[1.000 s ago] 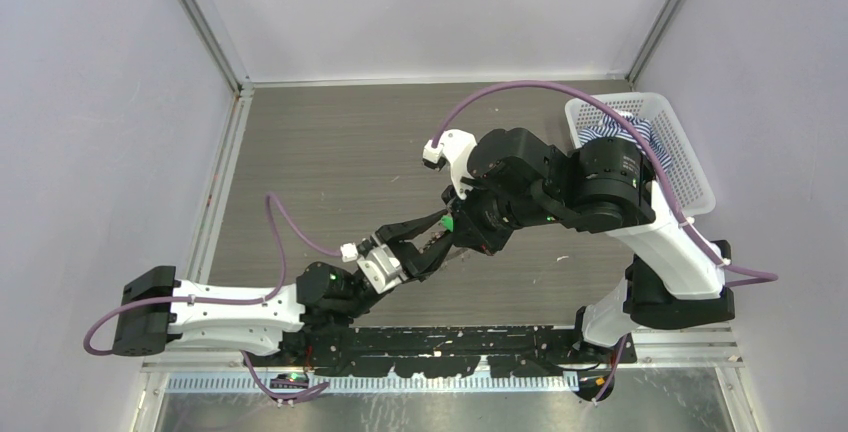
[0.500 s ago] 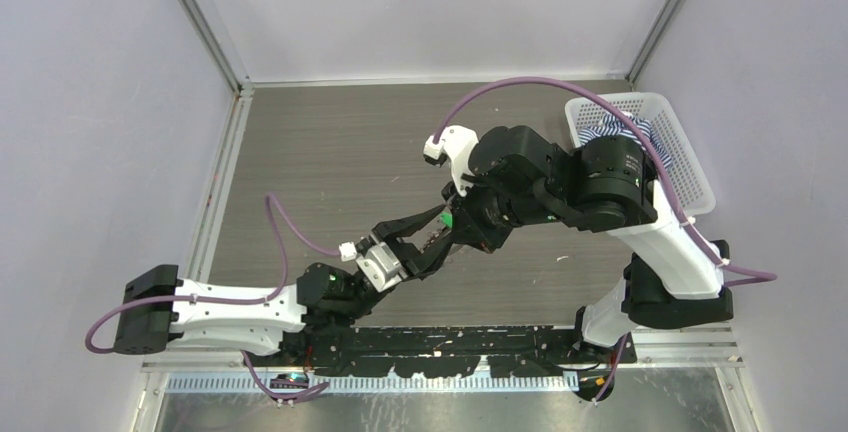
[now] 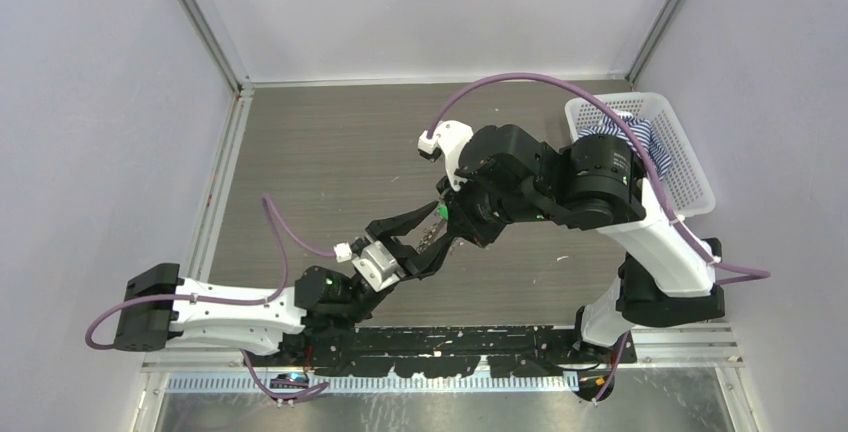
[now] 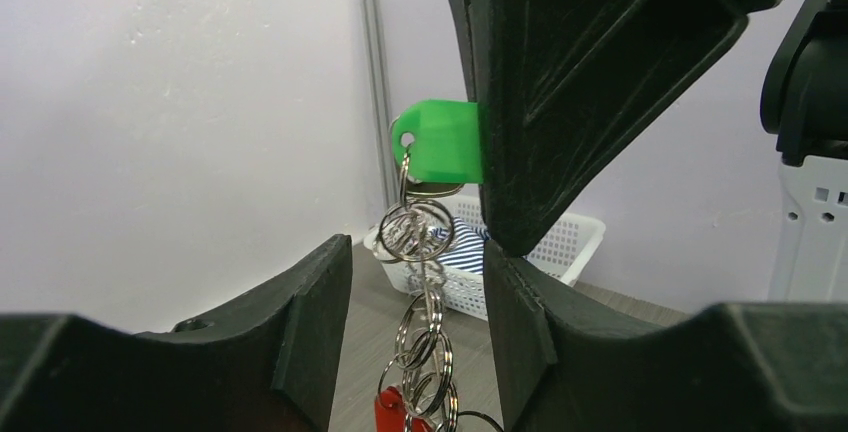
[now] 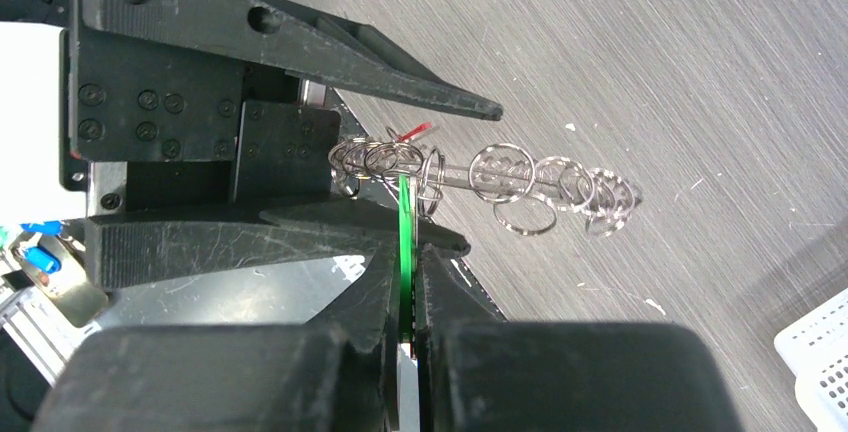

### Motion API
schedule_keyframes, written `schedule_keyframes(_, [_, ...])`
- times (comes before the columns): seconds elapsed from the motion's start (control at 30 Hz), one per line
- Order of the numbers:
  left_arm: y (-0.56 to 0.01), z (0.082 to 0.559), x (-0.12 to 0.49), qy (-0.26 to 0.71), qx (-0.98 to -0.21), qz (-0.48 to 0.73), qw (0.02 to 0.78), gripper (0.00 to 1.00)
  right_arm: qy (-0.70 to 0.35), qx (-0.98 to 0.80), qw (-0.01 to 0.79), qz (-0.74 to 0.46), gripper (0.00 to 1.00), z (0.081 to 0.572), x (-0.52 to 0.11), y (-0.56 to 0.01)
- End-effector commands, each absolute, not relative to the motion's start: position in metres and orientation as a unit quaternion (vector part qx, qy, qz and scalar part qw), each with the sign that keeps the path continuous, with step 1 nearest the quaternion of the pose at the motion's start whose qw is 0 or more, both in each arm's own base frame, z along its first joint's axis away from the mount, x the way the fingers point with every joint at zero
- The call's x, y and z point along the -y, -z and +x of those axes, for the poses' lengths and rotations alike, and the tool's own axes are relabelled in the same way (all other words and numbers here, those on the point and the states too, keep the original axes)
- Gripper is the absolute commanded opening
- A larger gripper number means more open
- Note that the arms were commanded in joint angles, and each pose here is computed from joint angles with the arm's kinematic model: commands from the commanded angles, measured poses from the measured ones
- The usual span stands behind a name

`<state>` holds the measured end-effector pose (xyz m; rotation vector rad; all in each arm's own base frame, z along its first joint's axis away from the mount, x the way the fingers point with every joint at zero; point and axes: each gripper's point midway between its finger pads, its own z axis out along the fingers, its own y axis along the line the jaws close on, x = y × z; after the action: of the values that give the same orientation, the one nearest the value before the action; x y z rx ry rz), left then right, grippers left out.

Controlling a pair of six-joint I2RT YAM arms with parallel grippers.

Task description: Remove the keys from the keyring

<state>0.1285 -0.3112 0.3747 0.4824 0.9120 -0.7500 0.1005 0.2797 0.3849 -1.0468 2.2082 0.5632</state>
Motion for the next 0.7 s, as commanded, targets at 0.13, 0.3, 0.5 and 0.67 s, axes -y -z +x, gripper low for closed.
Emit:
schedule_keyframes(0.13, [-0.386, 0.130, 0.286, 0.355, -0.434, 0.154, 0.814, 0.56, -0.209, -0.845, 0.318, -0.376, 0.01, 0.104, -0.280, -0.390])
schedule_keyframes(0.3, [-0.377, 0.133, 0.275, 0.343, -0.468, 0.126, 0.805, 0.63, -0.194, -0.852, 0.309, -0.376, 0.01, 0.106, -0.281, -0.386])
schedule_keyframes(0.5, [-0.374, 0.144, 0.258, 0.312, -0.504, 0.093, 0.800, 0.68, -0.183, -0.859, 0.309, -0.364, 0.01, 0.114, -0.282, -0.383])
schedule_keyframes(0.67, [-0.376, 0.146, 0.258, 0.300, -0.516, 0.105, 0.795, 0.68, -0.180, -0.864, 0.300, -0.362, 0.01, 0.115, -0.282, -0.379])
